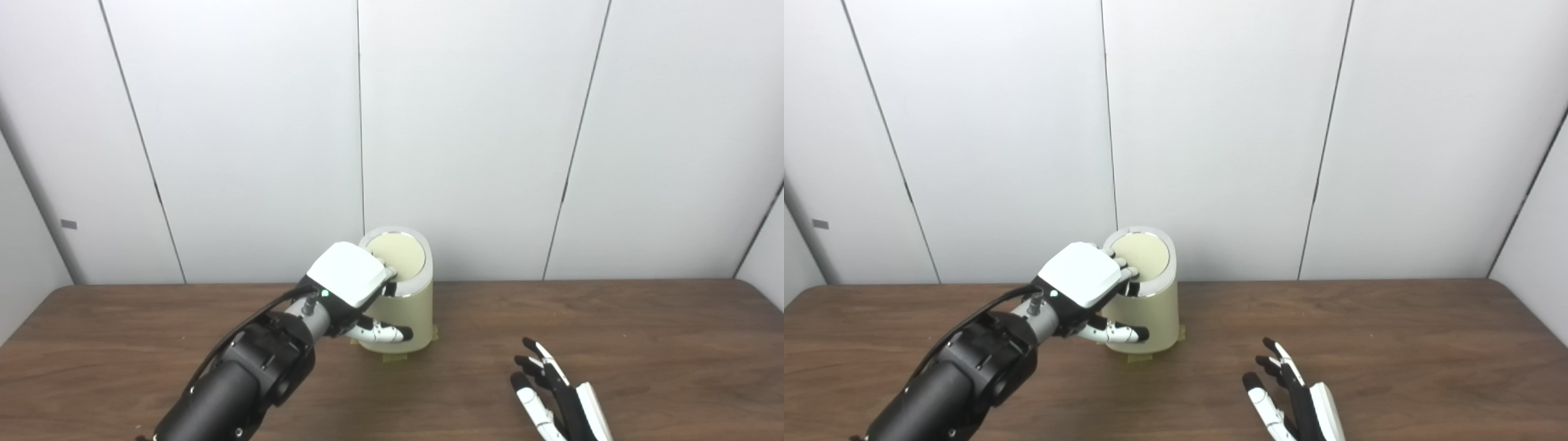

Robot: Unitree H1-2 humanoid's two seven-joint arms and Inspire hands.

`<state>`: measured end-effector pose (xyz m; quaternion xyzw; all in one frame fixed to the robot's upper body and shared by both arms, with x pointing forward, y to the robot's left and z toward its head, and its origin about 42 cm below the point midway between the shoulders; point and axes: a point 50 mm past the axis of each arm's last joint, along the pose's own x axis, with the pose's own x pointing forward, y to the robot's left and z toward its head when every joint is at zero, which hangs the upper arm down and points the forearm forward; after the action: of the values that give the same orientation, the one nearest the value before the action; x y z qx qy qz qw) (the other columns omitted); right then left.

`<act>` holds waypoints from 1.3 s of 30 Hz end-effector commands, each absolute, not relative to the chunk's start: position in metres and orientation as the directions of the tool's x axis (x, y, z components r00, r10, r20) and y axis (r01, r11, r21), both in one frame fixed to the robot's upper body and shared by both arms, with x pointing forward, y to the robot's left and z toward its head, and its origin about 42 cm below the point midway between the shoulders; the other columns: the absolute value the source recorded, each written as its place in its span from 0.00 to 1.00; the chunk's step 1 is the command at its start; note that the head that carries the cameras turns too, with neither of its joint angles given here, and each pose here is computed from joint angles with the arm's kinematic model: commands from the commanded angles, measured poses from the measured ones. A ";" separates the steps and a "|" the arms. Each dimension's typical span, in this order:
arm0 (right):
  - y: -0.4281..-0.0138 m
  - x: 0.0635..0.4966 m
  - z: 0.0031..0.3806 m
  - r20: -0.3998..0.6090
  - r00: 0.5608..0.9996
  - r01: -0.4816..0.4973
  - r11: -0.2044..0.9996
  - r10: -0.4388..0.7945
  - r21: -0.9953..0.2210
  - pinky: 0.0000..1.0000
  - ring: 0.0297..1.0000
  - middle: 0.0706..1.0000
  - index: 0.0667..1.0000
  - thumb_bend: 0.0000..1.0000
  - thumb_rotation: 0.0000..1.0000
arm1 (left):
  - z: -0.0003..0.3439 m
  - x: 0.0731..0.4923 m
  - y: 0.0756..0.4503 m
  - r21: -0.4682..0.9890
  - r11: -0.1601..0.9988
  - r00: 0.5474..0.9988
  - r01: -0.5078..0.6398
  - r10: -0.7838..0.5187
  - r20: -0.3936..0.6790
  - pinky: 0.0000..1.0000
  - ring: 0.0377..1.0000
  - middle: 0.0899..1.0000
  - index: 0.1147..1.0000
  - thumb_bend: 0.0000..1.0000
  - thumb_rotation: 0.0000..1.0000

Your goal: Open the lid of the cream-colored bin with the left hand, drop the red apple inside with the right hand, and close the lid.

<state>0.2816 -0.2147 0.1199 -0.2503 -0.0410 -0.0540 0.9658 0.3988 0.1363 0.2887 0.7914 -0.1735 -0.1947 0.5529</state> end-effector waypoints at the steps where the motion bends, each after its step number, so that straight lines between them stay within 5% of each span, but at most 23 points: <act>1: -0.214 0.284 0.131 0.151 0.985 0.148 0.871 -0.086 -0.469 0.84 0.82 0.80 0.90 0.48 1.00 | 0.311 0.395 0.138 0.957 -0.267 0.864 -0.112 -0.502 -0.038 0.91 0.91 0.89 0.88 0.57 1.00; 11: -0.219 0.283 0.130 0.149 0.985 0.148 0.862 -0.086 -0.484 0.83 0.82 0.80 0.91 0.48 1.00 | 0.327 0.363 0.182 0.982 -0.022 0.876 -0.187 -0.455 0.157 0.89 0.93 0.93 0.93 0.54 0.89; 21: -0.220 0.281 0.132 0.150 0.984 0.155 0.858 -0.092 -0.489 0.83 0.81 0.80 0.90 0.50 1.00 | 0.296 0.334 0.218 0.968 0.222 0.899 -0.114 -0.392 0.196 0.98 1.00 1.00 1.00 0.45 0.84; 30: -0.224 0.281 0.144 0.155 0.985 0.128 0.908 -0.071 -0.398 0.72 0.81 0.81 0.90 0.50 1.00 | 0.258 0.310 0.238 0.722 0.688 0.940 0.073 -0.290 0.182 0.96 1.00 1.00 1.00 0.37 0.96; 39: -0.224 0.281 0.154 0.133 0.988 0.113 0.953 -0.078 -0.282 0.74 0.83 0.82 0.91 0.50 1.00 | 0.227 0.296 0.251 0.505 0.851 0.968 0.144 -0.227 0.107 1.00 1.00 1.00 1.00 0.39 1.00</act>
<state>0.2751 -0.2259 0.1335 -0.1617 -0.0204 -0.0474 0.9855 0.2958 0.2493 0.2201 0.2682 -0.0647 -0.1094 0.9549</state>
